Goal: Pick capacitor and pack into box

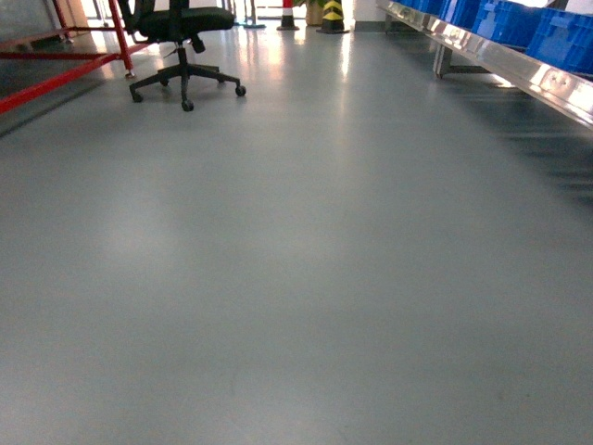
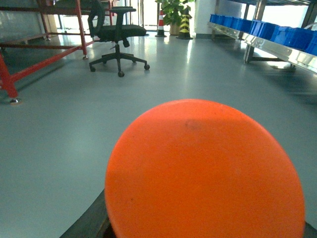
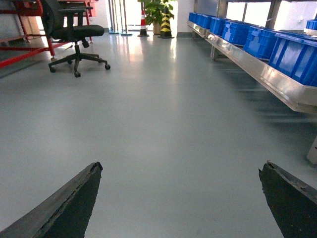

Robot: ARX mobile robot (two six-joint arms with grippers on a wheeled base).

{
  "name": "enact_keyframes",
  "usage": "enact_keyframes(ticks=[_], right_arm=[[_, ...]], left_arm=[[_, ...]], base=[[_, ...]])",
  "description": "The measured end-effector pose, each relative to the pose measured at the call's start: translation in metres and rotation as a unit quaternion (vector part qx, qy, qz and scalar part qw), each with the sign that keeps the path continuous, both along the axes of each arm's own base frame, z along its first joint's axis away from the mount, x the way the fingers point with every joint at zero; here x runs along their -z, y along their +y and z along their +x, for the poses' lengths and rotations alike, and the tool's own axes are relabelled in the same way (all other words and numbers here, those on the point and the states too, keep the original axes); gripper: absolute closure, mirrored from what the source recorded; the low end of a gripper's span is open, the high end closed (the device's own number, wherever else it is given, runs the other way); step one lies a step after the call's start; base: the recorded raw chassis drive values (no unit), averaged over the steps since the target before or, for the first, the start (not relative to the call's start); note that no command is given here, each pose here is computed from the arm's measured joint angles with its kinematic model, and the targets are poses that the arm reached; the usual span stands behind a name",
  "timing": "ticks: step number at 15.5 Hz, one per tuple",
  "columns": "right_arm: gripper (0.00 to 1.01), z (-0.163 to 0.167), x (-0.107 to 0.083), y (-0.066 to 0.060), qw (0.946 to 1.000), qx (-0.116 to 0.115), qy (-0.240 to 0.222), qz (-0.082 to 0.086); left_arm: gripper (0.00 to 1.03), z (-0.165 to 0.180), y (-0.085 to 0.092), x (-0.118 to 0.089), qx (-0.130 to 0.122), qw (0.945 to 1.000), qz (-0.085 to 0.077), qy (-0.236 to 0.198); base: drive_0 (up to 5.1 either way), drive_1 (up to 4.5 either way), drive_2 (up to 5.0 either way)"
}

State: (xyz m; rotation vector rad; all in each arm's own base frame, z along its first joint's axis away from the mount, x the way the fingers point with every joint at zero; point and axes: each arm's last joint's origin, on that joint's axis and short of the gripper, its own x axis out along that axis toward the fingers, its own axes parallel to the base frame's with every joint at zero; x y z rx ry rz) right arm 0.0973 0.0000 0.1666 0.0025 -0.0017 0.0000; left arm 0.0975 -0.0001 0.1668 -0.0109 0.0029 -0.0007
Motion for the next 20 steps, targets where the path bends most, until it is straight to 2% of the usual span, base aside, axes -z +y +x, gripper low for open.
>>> enact_keyframes(ticks=[20], right_arm=[[0.03, 0.0000, 0.0000, 0.0000, 1.0000, 0.000, 0.000, 0.000]], left_arm=[[0.59, 0.0000, 0.0000, -0.0001, 0.000, 1.0000, 0.000, -0.001]], base=[[-5.0, 2.38, 2.4]])
